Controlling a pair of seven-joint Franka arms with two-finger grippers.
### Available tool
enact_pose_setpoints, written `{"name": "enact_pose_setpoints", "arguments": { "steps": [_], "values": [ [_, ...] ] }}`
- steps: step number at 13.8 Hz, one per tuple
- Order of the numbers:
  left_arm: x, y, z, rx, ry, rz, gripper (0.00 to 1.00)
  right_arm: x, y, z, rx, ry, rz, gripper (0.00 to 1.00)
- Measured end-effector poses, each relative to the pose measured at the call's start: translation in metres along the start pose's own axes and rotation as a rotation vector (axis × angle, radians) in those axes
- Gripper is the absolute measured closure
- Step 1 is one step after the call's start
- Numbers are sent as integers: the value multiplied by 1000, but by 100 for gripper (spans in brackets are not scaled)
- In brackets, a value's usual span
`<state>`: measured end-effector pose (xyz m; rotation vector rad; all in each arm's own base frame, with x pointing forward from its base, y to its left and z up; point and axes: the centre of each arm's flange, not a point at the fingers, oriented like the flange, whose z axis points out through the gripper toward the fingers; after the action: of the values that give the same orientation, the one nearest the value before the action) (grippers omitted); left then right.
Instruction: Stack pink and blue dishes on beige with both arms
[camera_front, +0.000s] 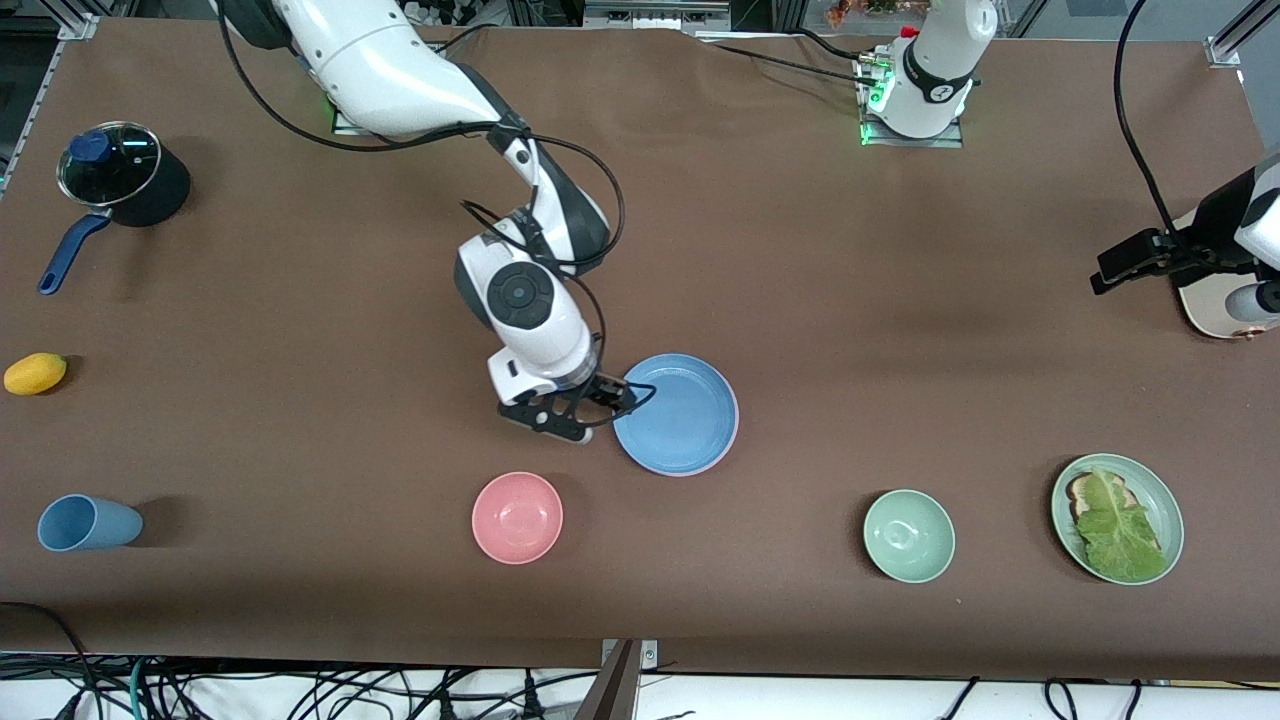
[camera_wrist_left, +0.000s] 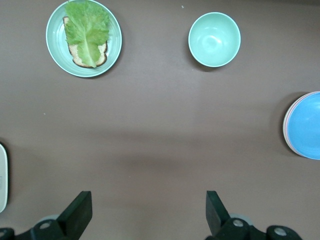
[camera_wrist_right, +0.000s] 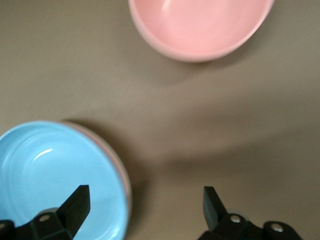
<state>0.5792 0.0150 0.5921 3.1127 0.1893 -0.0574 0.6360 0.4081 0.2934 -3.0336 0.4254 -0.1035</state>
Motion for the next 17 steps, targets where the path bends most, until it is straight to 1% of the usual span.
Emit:
{"name": "enact_pose_setpoints", "arguments": {
  "steps": [2,3,5,6,9,11,13,14,17],
  "values": [
    [0,-1,0,8,0,31,0,37,46,-42,-81,-16,-98,0],
    [0,-2,0,9,0,43,0,56,73,-65,-101,-31,-133,0],
    [0,-3,0,10,2,46,0,80,115,-103,-103,-41,-161,0],
    [0,-3,-1,10,3,46,0,84,129,-118,-99,-39,-163,0],
    [0,-3,-1,10,4,49,0,77,167,-155,-91,-47,-160,0],
    [2,-4,3,10,-3,56,0,72,212,-187,-82,-60,-178,0],
    [4,-5,7,10,-9,59,0,62,262,-223,-83,-118,-170,0],
    [4,-5,7,10,-11,60,0,55,279,-244,-80,-136,-161,0],
    [4,-4,7,10,-11,73,0,34,305,-294,-78,-147,-164,0]
  ]
}}
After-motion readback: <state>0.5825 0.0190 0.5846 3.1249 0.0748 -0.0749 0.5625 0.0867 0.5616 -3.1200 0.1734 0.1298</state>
